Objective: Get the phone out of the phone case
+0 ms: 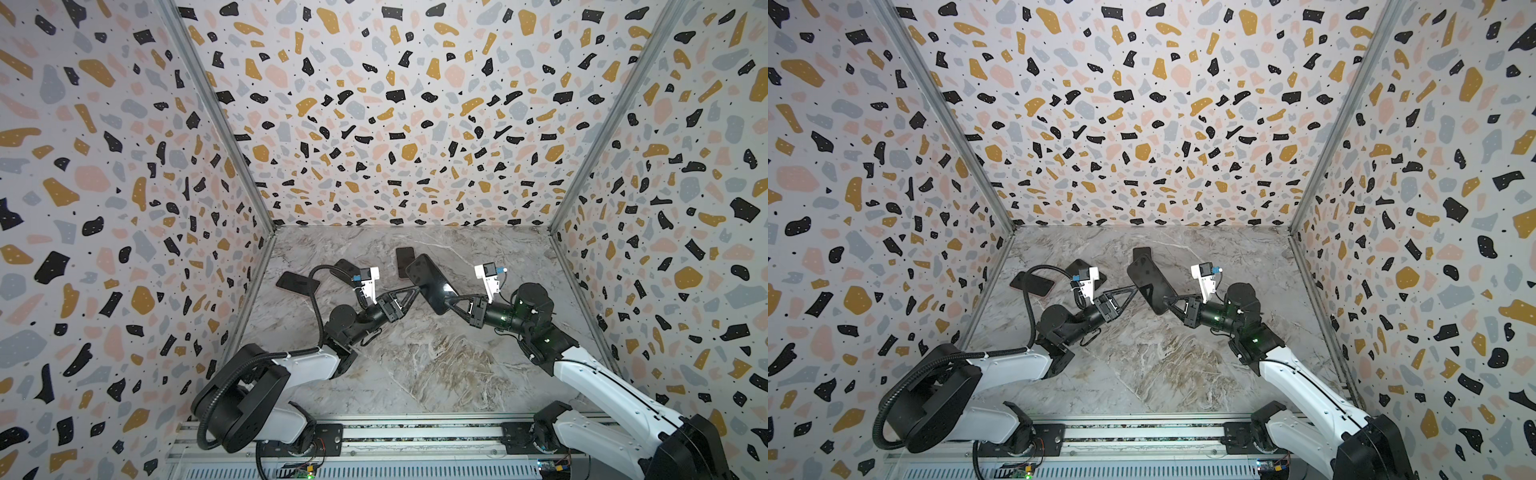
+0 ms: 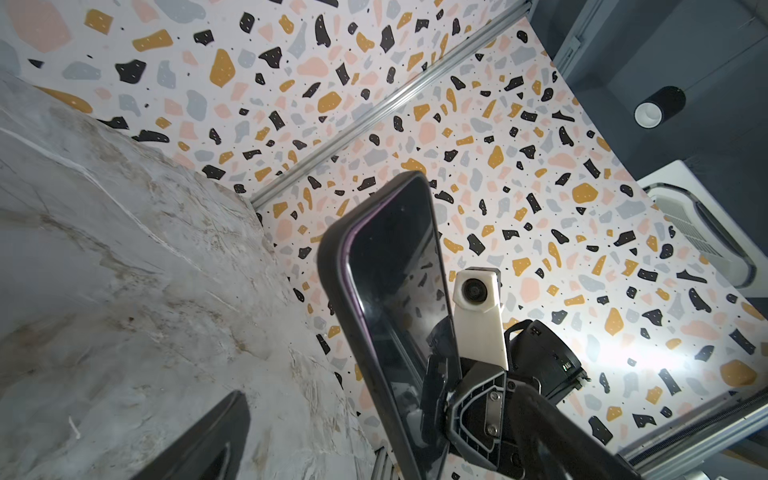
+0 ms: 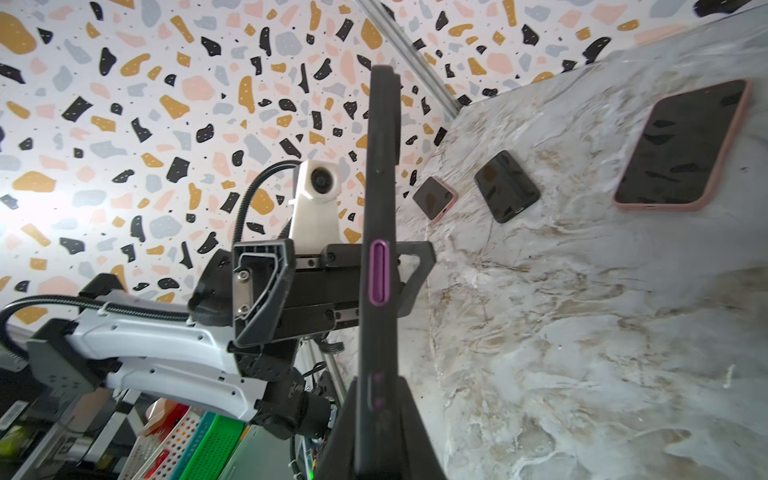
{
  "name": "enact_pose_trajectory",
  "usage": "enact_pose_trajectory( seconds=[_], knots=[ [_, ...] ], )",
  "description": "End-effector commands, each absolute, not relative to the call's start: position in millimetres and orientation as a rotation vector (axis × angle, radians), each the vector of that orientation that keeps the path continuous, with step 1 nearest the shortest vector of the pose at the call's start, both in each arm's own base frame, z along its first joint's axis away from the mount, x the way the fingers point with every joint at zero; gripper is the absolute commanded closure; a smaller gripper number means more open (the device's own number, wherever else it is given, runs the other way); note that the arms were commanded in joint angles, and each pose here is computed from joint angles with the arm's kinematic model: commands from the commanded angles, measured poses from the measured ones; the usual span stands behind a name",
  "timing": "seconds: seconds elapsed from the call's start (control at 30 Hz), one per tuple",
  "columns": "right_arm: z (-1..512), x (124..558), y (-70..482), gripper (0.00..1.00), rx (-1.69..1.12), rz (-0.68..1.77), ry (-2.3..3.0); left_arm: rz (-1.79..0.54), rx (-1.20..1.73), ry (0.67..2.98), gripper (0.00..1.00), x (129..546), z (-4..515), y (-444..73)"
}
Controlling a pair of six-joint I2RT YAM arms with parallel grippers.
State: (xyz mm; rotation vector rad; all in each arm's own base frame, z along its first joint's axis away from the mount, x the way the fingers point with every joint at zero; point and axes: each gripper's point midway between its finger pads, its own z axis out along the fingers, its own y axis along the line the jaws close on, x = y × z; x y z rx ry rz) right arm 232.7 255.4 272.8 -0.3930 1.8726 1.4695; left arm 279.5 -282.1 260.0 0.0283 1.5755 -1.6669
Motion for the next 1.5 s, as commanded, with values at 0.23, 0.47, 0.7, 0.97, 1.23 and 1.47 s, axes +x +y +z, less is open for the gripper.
enact_pose_trajectory(
  seconds=[0.23, 0.47, 0.7, 0.97, 1.23, 1.47],
  knots=[
    [304, 205, 255, 1.00, -0.569, 1.520, 1.716, -1.729, 0.262, 1.477, 0.02, 266, 300, -303],
    [300, 203, 256, 1.00, -0.596, 1.513, 1.723, -1.714, 0.335, 1.524, 0.16, 264, 293, -309],
    [294, 202, 256, 1.00, -0.614, 1.508, 1.733, -1.712, 0.352, 1.529, 0.28, 261, 292, -303],
    [290, 204, 258, 1.00, -0.611, 1.517, 1.739, -1.707, 0.340, 1.498, 0.40, 260, 297, -291],
    [290, 203, 257, 1.00, -0.609, 1.524, 1.732, -1.742, 0.321, 1.447, 0.55, 257, 304, -284],
    [296, 203, 258, 1.00, -0.597, 1.542, 1.706, -1.826, 0.301, 1.377, 0.66, 251, 313, -281]
  ],
)
